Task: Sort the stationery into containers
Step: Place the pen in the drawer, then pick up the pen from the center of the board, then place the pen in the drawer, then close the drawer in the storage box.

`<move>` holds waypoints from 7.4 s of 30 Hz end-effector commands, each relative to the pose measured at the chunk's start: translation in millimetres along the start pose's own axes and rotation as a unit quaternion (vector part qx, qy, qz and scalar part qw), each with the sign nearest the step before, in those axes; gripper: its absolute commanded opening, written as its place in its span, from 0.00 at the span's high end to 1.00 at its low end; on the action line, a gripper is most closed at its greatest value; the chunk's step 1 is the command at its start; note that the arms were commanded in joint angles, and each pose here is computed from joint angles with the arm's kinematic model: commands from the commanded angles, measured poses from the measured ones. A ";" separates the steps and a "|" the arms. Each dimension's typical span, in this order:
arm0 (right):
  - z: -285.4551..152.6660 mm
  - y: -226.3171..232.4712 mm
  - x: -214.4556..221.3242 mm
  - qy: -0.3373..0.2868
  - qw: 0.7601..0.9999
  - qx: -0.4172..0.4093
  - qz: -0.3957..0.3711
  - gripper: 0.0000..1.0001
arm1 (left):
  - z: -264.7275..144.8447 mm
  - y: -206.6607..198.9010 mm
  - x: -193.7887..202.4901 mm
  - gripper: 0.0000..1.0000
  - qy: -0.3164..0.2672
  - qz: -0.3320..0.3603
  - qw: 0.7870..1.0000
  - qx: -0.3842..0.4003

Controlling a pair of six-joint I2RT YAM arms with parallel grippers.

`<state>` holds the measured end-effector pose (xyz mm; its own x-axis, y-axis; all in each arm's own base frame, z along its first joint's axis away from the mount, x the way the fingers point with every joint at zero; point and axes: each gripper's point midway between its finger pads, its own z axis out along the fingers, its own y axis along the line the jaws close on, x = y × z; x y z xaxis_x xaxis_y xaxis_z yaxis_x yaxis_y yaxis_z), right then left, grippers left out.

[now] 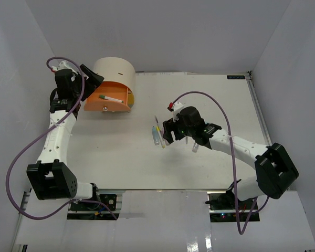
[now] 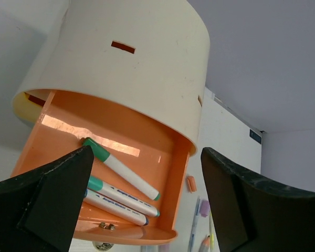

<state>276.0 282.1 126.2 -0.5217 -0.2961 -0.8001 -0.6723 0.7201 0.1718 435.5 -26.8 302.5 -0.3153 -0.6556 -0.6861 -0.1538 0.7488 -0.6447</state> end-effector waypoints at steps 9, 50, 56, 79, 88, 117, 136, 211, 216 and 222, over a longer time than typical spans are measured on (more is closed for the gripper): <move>34.3 24.7 24.9 0.076 0.997 0.013 0.004 0.42 | -39.0 -5.2 -26.2 0.02 -0.022 0.092 0.995 -0.020; 10.5 16.5 -21.8 0.004 0.997 0.083 0.006 0.88 | -114.2 -114.3 39.1 0.02 0.108 0.090 0.972 0.190; -35.0 37.1 -80.1 -0.120 0.992 0.030 -0.009 0.88 | -107.2 -162.4 102.5 0.02 0.182 0.095 0.951 0.230; -82.0 50.1 -109.2 -0.233 0.972 -0.013 -0.031 0.84 | -79.1 -213.2 196.0 0.72 0.253 0.114 0.930 0.242; -87.8 42.8 -106.7 -0.238 0.971 0.005 -0.026 0.26 | -76.1 -209.3 179.6 0.86 0.214 0.117 0.943 0.227; -103.8 5.5 -35.6 -0.188 0.979 0.076 -0.001 0.10 | -1.5 -36.7 2.7 0.66 -0.030 -0.044 0.997 0.061; -98.5 2.3 -23.0 -0.171 0.982 0.081 -0.006 0.10 | -24.0 0.8 -32.7 0.13 -0.061 0.043 0.997 -0.019; -93.9 0.8 -2.8 -0.155 0.985 0.076 -0.008 0.10 | 23.6 6.9 64.4 0.64 0.035 0.192 0.980 -0.022; -93.1 2.8 -0.6 -0.152 0.986 0.070 -0.008 0.10 | 36.4 4.1 59.1 0.60 0.025 0.196 0.980 -0.021; -91.2 6.6 1.7 -0.147 0.987 0.059 -0.008 0.10 | 46.6 1.8 51.7 0.59 0.011 0.198 0.980 -0.022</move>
<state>223.3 224.6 172.5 -0.3338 -0.1561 -0.9296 -0.5954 0.7994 0.0796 450.1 -65.5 221.7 -0.4565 -0.3061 -0.8354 -0.0688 0.9483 -0.3099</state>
